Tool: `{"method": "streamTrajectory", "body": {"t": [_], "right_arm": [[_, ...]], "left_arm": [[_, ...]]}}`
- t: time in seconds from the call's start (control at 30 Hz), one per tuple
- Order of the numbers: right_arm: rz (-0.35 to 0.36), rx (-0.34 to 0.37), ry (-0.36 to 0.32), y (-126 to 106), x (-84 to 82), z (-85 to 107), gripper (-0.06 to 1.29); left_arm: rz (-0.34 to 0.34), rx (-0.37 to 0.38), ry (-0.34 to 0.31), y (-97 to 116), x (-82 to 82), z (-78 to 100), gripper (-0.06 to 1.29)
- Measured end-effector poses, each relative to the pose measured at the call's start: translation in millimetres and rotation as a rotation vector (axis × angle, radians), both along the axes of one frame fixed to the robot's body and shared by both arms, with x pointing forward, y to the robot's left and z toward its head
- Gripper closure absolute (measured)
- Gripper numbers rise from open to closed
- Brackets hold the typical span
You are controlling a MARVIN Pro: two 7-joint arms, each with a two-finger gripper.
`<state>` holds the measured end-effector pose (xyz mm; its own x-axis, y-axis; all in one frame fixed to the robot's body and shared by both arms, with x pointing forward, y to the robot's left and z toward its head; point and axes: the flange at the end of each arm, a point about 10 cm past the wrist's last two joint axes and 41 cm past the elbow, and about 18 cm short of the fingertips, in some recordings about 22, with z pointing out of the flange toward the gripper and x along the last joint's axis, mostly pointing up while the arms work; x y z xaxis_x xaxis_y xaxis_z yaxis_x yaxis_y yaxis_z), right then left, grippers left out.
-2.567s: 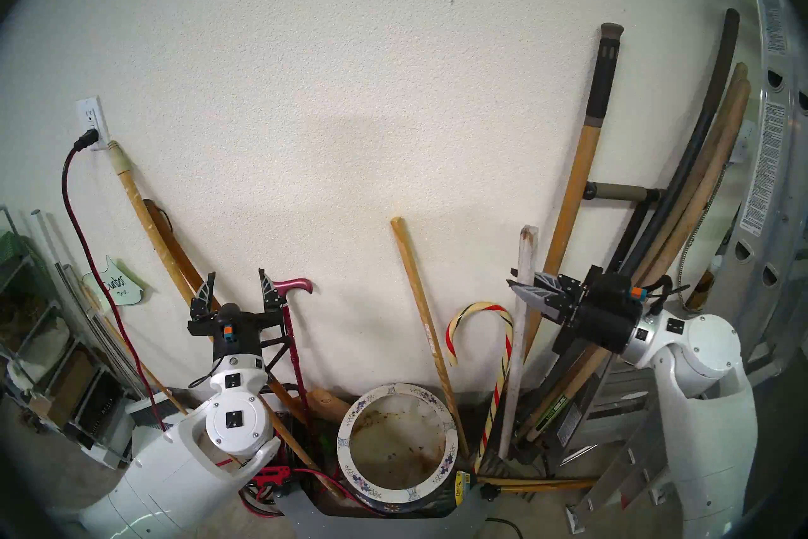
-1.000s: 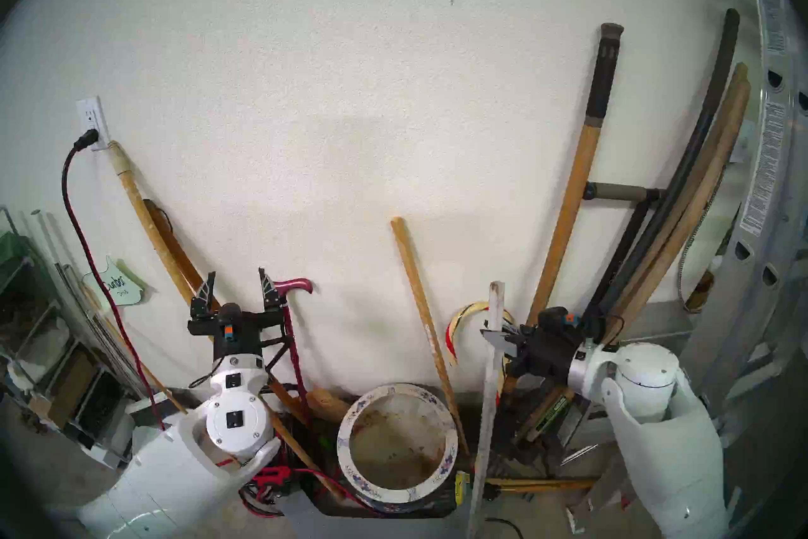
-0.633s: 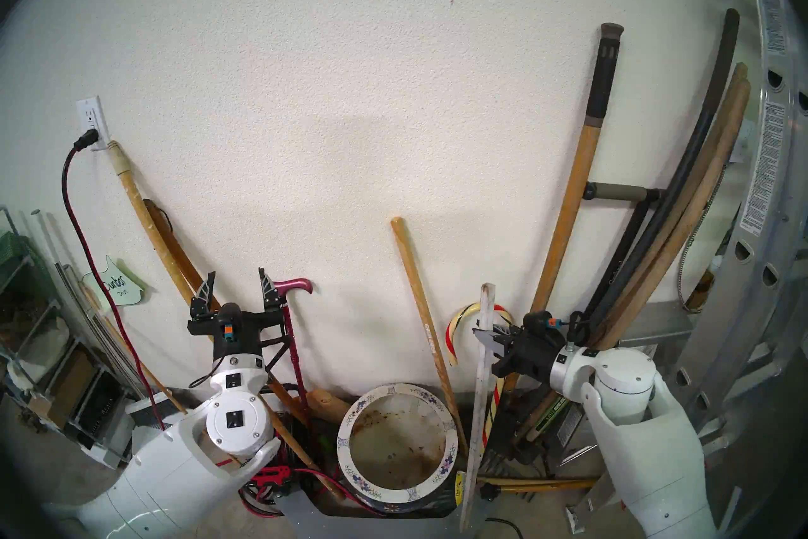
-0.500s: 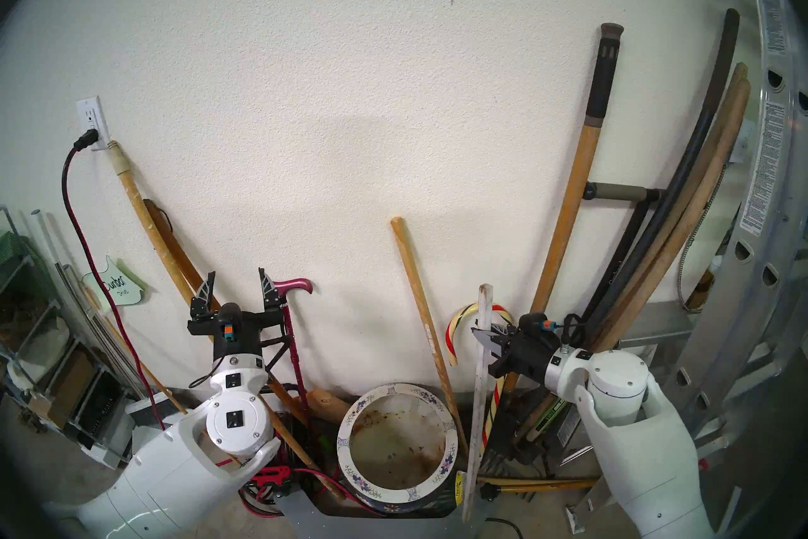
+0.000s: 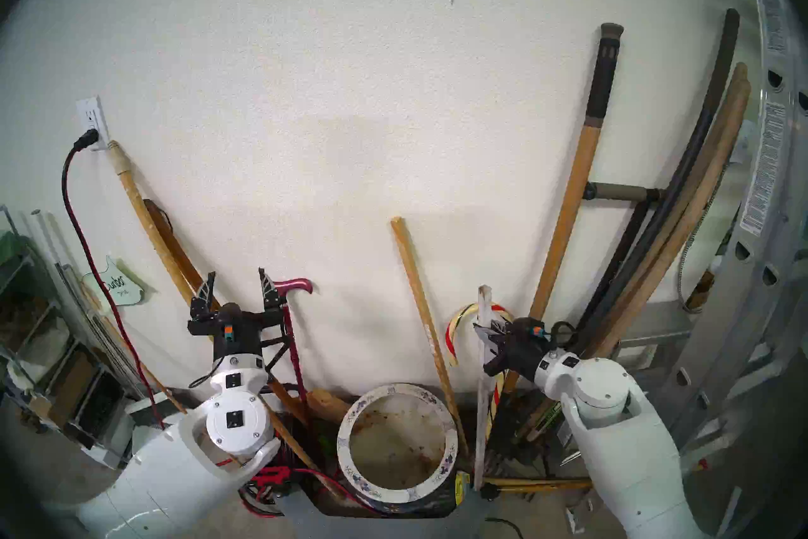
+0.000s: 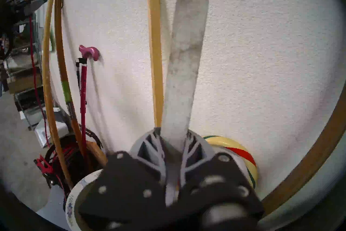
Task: Take wooden sticks or brooms out of the pot
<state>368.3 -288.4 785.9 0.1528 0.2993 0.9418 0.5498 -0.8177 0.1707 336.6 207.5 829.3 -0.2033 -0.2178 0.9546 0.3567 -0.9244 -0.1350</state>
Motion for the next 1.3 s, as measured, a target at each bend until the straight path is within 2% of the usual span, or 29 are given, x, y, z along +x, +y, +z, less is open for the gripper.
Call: {"method": "streamTrajectory", "body": {"t": [0.4, 0.7, 1.03, 1.3], "right_arm": [[-0.053, -0.003, -0.025, -5.6, 15.0, -14.7, 1.15], [-0.119, -0.019, -0.015, -18.0, 26.5, -37.0, 1.15], [-0.236, -0.046, 0.001, -39.4, 43.4, -62.2, 1.15], [-0.334, -0.038, -0.010, -58.5, 63.7, -66.3, 1.15]], "left_arm": [[0.000, 0.000, 0.000, 0.0, 0.0, 0.0, 0.02], [0.000, 0.000, 0.001, 0.0, 0.0, -0.1, 0.02], [0.000, 0.001, 0.001, 0.0, 0.0, -0.1, 0.02], [0.000, 0.001, 0.001, 0.0, -0.1, -0.2, 0.02]]}}
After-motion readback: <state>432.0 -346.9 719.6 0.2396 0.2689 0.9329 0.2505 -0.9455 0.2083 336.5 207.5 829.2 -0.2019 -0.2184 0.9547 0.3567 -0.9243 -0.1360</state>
